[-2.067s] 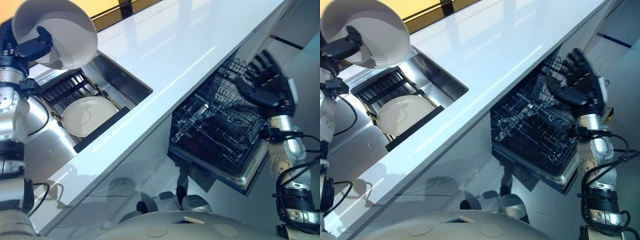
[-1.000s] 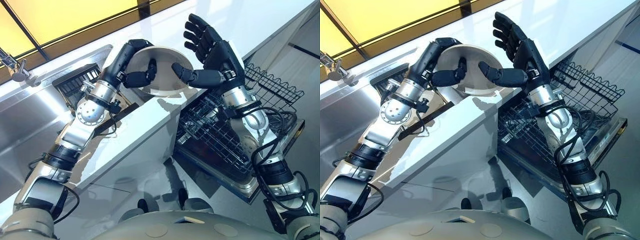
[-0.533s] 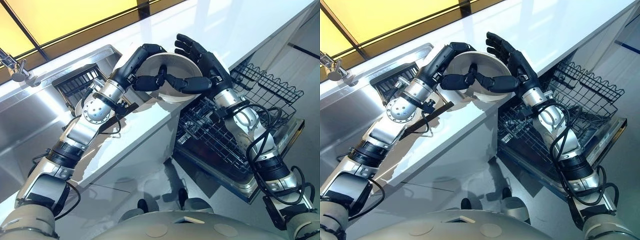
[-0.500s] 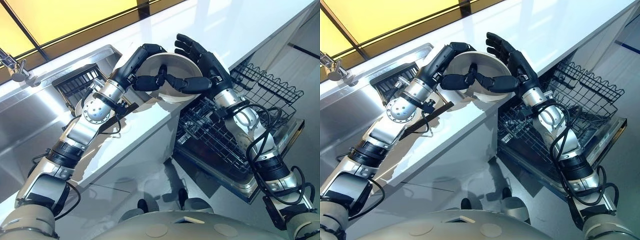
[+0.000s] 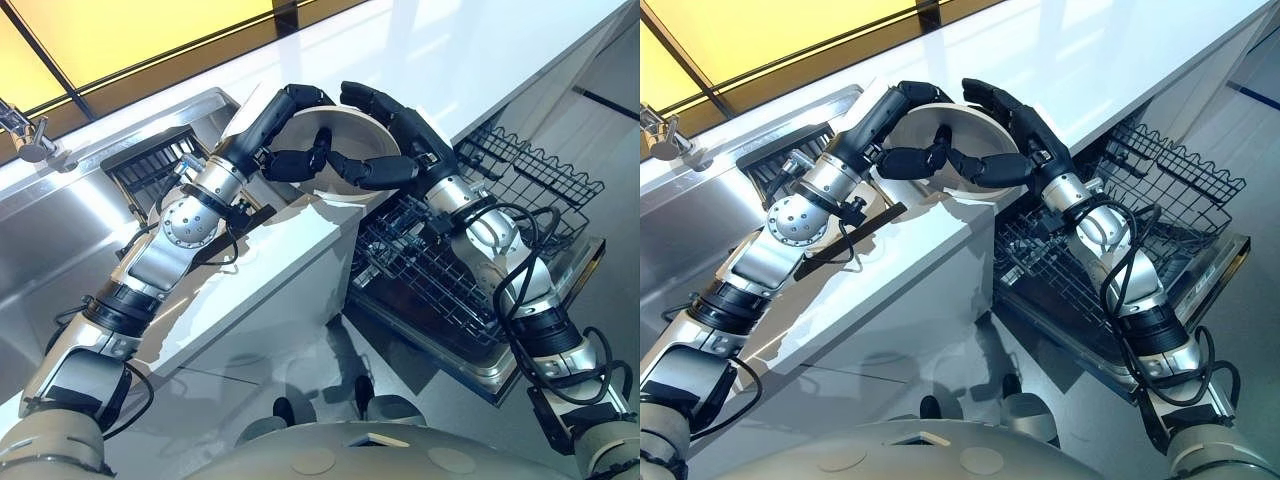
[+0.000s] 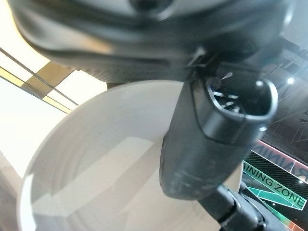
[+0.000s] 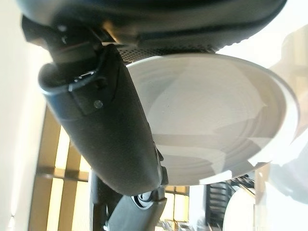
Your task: Pick up plates and place into dishwasher.
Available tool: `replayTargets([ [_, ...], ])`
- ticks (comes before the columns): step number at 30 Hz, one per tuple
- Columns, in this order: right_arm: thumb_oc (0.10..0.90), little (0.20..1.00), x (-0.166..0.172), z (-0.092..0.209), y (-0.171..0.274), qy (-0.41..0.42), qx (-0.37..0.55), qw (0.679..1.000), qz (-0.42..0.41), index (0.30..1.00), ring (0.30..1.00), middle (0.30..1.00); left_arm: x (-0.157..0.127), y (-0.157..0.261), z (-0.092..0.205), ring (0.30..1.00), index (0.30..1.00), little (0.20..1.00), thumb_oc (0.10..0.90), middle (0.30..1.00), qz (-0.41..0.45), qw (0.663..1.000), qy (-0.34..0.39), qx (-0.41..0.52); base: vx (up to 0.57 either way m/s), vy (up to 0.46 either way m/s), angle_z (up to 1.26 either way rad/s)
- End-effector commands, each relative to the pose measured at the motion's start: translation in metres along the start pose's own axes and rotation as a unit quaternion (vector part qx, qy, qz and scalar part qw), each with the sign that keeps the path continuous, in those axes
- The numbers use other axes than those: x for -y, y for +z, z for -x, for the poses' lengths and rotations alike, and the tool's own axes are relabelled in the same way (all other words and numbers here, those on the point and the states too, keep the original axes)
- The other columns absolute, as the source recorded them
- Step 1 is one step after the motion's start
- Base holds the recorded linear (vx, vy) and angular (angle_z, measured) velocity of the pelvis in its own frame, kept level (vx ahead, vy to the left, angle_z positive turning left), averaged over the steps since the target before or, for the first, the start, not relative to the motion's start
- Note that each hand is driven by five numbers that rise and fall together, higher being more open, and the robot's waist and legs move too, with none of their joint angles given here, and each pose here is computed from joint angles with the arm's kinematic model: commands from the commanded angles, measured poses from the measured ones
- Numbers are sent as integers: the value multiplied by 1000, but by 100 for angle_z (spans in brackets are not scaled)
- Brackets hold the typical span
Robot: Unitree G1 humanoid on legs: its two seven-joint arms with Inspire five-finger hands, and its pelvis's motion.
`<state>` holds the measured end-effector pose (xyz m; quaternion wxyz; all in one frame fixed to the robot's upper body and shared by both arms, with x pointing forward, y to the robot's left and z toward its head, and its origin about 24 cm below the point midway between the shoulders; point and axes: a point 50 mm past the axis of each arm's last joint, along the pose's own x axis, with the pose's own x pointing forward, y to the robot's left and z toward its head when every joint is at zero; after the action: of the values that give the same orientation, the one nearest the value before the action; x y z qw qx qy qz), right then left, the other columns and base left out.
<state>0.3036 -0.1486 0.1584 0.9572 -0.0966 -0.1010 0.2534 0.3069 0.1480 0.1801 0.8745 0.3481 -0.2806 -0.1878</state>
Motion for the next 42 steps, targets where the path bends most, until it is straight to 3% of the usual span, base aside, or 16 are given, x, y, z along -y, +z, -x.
replayTargets([
  [1, 248, 348, 1, -17, 39, 28, 73, 996, 44, 427, 427, 427, -41, 55, -23, 300, 300, 200, 100, 300, -59, 985, 74, 146, 0, 0, 0],
  [2, 100, 200, 4, -16, 37, 33, 61, 996, 50, 300, 300, 300, -43, 51, -22, 300, 300, 200, 100, 300, -65, 985, 80, 140, 0, 0, 0],
  [19, 100, 200, 16, -12, 33, 25, 49, 997, 55, 300, 300, 300, -52, 38, -15, 300, 300, 200, 100, 300, -47, 988, 98, 113, 0, 0, 0],
  [20, 100, 200, 16, -12, 34, 18, 55, 997, 50, 300, 300, 300, -52, 36, -15, 521, 521, 458, 358, 521, -22, 990, 95, 105, 36, -10, 0],
  [21, 100, 200, 17, -12, 36, 10, 64, 997, 47, 300, 300, 300, -50, 31, -15, 900, 900, 900, 800, 900, 18, 992, 86, 87, 38, -11, 0],
  [25, 100, 200, 18, -12, 42, -30, 103, 994, 30, 300, 300, 300, -33, 13, -10, 900, 900, 900, 800, 900, 158, 985, 63, 28, 16, -7, 0],
  [31, 100, 200, 34, -7, 65, -130, 184, 974, -1, 300, 300, 300, -34, -10, -3, 900, 900, 900, 800, 900, 258, 960, 105, -22, 17, 0, 0],
  [37, 100, 200, 68, 15, 79, -305, 245, 920, 20, 300, 300, 300, -46, -26, 10, 900, 900, 900, 800, 900, 286, 942, 167, -60, 41, -7, 5],
  [42, 100, 200, 108, 47, 78, -458, 223, 844, 166, 300, 300, 300, -59, -35, 23, 900, 900, 900, 800, 900, 281, 934, 206, -80, 35, -19, 7],
])
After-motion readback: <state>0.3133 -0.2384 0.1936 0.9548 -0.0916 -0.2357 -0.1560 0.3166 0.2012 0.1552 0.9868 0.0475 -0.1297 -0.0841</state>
